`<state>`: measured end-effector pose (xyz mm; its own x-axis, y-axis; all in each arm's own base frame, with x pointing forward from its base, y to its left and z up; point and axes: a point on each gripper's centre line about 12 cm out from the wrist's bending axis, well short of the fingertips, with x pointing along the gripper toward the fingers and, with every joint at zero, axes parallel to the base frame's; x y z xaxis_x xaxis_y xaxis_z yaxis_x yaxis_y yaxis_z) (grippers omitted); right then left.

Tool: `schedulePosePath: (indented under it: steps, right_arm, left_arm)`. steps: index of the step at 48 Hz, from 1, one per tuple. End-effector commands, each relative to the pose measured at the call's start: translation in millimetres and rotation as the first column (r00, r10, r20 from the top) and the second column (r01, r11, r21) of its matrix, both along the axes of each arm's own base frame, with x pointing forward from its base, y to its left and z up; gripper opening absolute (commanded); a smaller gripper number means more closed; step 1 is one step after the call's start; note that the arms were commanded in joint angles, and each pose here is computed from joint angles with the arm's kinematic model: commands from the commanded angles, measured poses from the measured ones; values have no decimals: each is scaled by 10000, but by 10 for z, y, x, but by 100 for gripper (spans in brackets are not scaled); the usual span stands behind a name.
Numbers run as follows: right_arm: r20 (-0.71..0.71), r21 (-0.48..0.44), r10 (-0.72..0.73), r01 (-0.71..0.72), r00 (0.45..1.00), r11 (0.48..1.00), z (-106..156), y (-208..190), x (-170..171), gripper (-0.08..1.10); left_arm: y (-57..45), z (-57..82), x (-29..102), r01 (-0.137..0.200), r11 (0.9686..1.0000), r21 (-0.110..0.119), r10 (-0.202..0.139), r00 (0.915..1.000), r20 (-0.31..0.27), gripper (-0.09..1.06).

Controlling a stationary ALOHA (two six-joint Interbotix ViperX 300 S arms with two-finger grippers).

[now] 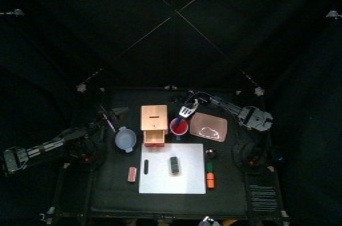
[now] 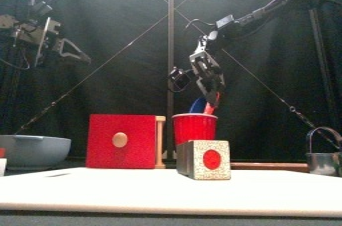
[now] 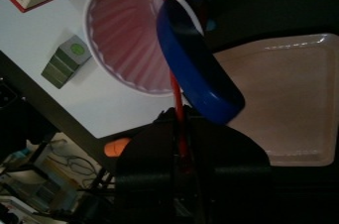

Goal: Place sushi on board then cut the sushi with the knife then place the pieces on the plate
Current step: Grasp knife edge with left hand

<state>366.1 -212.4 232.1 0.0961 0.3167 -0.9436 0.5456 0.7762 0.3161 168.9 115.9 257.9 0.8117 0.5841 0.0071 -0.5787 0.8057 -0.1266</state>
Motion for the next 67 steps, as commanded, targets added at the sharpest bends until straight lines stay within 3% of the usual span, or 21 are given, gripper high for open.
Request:
schedulePosePath:
  steps: [1,8,25,49,61,67]
  right_arm:
    - [598,-362,84,-62,9982,9993,282,33,-4,41]
    - [769,-461,119,-84,9970,9989,396,40,1,41]
    - [1991,-1270,447,-195,9790,9917,1020,134,-55,41]
    - [3265,-2688,1027,-118,9396,9631,1750,384,-441,41]
    - [4020,-3086,1542,-250,9026,9509,1703,627,-485,41]
    - [4617,-3514,2138,-438,8609,9352,1509,834,-481,41]
  left_arm:
    - [17,42,7,-53,10000,68,52,9999,102,4]
    - [15,45,5,-53,10000,76,52,9999,115,4]
    - [19,70,10,-53,9999,109,51,9998,166,4]
    - [35,183,35,-57,9996,258,47,9992,398,4]
    - [25,295,69,62,9991,419,-88,9980,623,4]
    - [-45,333,123,488,9970,605,-524,9968,611,4]
